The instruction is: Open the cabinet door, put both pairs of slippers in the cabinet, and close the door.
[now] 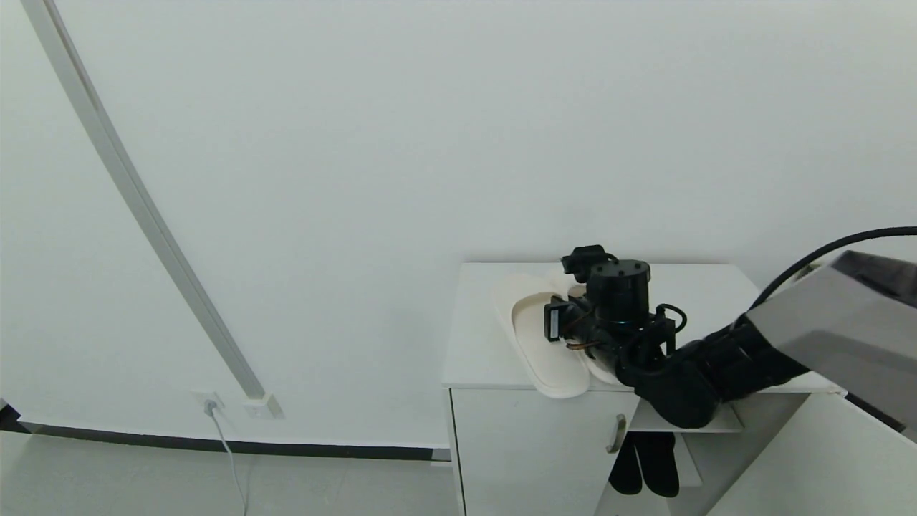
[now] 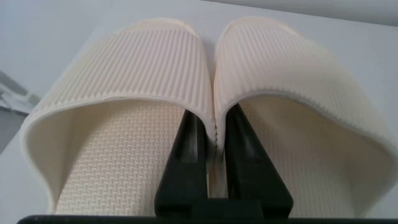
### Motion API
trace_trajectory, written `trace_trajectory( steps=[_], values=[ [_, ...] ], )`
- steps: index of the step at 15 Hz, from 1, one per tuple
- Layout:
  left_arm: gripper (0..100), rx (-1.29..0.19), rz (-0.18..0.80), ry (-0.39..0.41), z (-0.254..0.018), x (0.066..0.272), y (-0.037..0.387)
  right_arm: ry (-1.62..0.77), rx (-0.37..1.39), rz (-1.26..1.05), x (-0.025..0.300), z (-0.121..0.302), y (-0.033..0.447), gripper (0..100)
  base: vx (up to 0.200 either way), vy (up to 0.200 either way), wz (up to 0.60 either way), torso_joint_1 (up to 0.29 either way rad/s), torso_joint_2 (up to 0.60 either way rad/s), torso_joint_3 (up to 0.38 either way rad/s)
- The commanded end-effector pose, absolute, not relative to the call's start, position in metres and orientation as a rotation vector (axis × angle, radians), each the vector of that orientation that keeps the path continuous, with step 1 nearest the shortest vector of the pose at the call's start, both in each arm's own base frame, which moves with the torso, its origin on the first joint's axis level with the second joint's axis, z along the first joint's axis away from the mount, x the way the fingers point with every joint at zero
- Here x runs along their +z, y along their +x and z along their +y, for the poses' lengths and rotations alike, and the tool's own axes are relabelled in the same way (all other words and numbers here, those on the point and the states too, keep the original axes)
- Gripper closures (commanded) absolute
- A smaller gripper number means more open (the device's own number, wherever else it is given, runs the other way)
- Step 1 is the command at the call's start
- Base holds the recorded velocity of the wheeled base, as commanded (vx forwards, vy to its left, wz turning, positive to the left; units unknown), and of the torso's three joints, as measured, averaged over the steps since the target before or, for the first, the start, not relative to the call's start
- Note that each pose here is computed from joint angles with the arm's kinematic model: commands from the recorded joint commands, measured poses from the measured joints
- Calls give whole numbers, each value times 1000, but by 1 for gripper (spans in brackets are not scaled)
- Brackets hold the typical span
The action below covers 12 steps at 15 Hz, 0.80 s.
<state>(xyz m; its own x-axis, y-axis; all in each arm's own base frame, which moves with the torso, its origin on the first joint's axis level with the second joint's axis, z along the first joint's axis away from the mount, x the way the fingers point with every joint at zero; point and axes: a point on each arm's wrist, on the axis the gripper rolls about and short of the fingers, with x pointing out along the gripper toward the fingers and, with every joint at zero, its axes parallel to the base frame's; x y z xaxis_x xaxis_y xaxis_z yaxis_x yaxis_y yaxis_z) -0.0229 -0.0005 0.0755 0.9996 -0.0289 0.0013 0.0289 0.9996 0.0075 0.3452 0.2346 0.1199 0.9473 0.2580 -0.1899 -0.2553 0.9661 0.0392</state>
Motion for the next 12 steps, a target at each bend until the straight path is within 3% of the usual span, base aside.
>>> trace_trajectory(
  steps=[1, 6, 12],
  values=[
    [100, -29, 0, 8, -1, 75, -23, 34, 368, 155, 163, 212, 290, 100, 0, 0, 0, 0, 0, 0],
    [100, -29, 0, 11, -1, 75, -23, 38, 530, 225, 169, 190, 223, 100, 0, 0, 0, 0, 0, 0],
    [100, -31, 0, 9, -1, 75, -23, 34, 552, 236, 166, 196, 218, 100, 0, 0, 0, 0, 0, 0]
  ],
)
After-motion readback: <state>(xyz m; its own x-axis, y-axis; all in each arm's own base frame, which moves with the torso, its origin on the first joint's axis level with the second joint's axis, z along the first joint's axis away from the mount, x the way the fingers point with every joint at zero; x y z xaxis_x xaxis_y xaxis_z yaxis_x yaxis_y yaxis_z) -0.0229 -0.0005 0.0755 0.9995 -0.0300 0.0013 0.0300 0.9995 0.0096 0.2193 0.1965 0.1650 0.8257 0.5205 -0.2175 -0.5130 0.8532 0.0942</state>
